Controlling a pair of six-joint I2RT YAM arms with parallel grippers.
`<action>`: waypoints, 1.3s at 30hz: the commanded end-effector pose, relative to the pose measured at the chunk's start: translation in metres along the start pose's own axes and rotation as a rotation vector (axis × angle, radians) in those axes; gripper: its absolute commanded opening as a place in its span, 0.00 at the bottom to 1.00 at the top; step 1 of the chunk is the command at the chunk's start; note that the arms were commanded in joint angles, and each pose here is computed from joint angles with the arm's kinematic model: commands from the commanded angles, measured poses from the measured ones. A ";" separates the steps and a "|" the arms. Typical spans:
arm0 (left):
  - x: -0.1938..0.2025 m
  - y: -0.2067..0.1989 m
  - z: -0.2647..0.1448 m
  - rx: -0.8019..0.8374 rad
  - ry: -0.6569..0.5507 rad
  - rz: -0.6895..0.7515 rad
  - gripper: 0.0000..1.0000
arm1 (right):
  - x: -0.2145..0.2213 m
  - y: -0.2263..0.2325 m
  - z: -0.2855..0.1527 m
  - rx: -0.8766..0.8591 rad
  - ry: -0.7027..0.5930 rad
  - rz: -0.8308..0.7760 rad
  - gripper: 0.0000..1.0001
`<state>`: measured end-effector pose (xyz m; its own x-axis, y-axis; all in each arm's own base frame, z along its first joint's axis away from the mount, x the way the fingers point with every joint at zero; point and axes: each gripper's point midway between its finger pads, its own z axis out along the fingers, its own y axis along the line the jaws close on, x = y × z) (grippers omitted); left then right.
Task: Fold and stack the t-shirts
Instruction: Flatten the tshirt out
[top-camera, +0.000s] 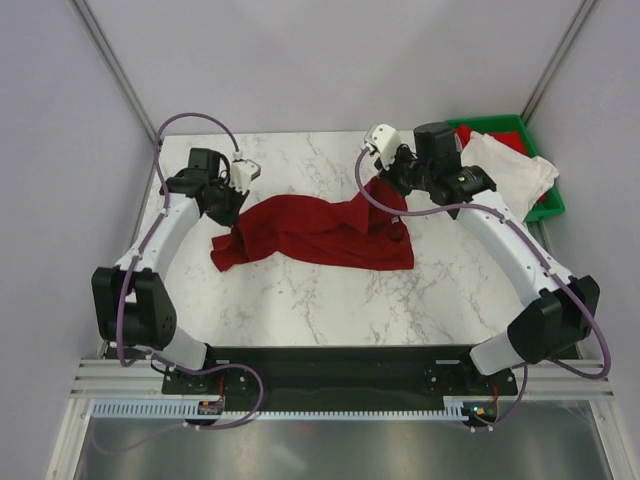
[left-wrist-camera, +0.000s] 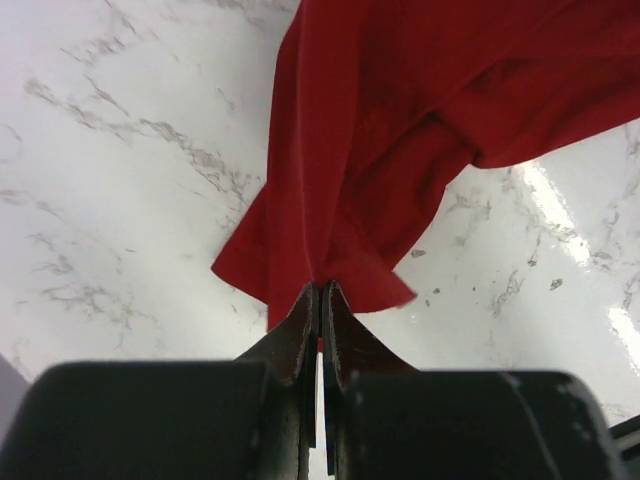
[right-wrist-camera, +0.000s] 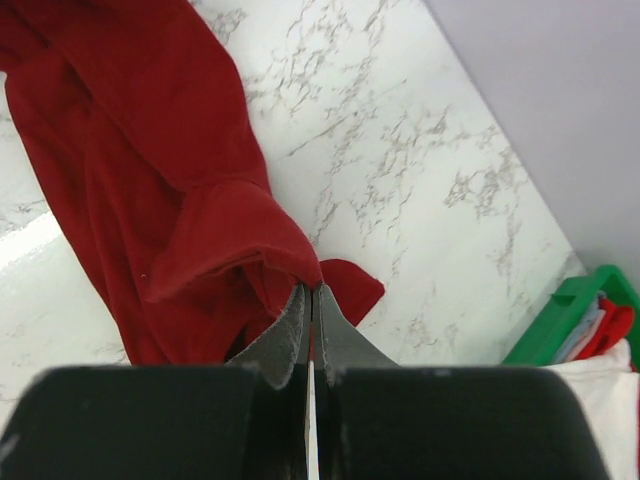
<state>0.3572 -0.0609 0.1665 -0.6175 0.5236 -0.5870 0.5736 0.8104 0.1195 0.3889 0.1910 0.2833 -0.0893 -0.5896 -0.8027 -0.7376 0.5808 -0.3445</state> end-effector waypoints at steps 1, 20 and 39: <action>0.008 0.015 0.036 0.025 0.014 0.012 0.02 | 0.012 0.004 0.020 -0.031 0.021 0.004 0.00; 0.034 0.037 0.045 -0.017 0.069 -0.196 0.57 | 0.017 0.000 0.059 -0.062 0.043 0.037 0.00; 0.094 0.042 0.050 -0.081 0.237 -0.276 0.49 | 0.028 0.007 0.053 -0.075 0.066 0.026 0.00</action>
<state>0.3505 0.0023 0.0805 -0.8355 0.3519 -0.4220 0.3704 0.9280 0.0403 0.4228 0.2072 0.2125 -0.1978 -0.6292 -0.7516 -0.7832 0.5626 -0.2648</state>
